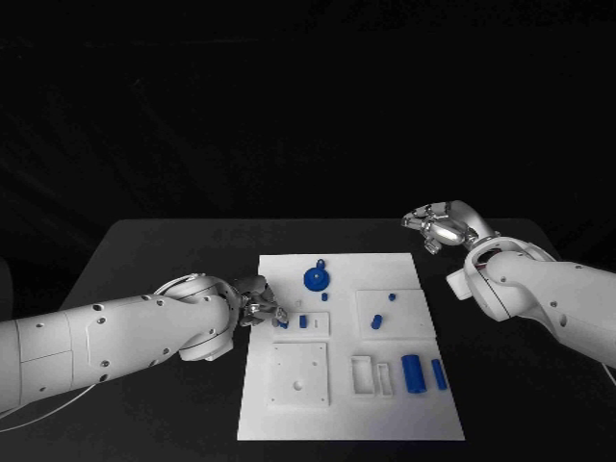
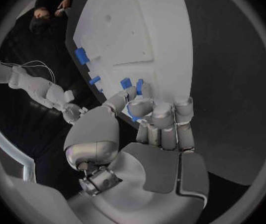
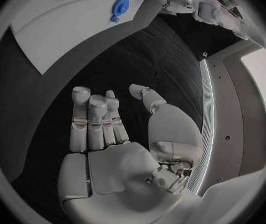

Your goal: Assemble the parts on the task board

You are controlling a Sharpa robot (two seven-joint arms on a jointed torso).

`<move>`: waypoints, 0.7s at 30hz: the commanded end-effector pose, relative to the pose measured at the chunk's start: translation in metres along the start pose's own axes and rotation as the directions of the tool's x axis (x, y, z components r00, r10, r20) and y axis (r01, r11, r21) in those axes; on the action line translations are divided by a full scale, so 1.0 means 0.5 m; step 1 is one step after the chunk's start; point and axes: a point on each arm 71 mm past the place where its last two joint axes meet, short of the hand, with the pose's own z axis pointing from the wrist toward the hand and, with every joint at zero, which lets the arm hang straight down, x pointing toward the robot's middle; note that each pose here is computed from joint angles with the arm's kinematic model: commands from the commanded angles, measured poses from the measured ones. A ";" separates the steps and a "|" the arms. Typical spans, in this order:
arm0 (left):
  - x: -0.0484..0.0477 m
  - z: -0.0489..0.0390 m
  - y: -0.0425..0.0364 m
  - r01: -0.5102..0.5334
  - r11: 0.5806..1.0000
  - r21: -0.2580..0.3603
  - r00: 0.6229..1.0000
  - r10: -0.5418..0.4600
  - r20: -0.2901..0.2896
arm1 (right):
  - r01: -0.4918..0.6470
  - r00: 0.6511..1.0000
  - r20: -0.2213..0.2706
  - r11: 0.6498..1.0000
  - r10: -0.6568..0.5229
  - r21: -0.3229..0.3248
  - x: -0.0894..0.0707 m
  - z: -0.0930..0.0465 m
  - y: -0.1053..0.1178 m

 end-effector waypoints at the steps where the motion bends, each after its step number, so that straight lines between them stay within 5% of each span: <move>1: 0.015 0.001 0.000 -0.019 1.000 -0.005 0.999 0.019 -0.041 | 0.001 1.000 -0.008 1.000 -0.001 -0.011 0.002 0.000 0.002; 21: 0.014 0.000 -0.002 -0.024 1.000 -0.002 0.999 0.024 -0.028 | 0.002 1.000 -0.007 1.000 -0.002 -0.011 0.002 0.000 0.002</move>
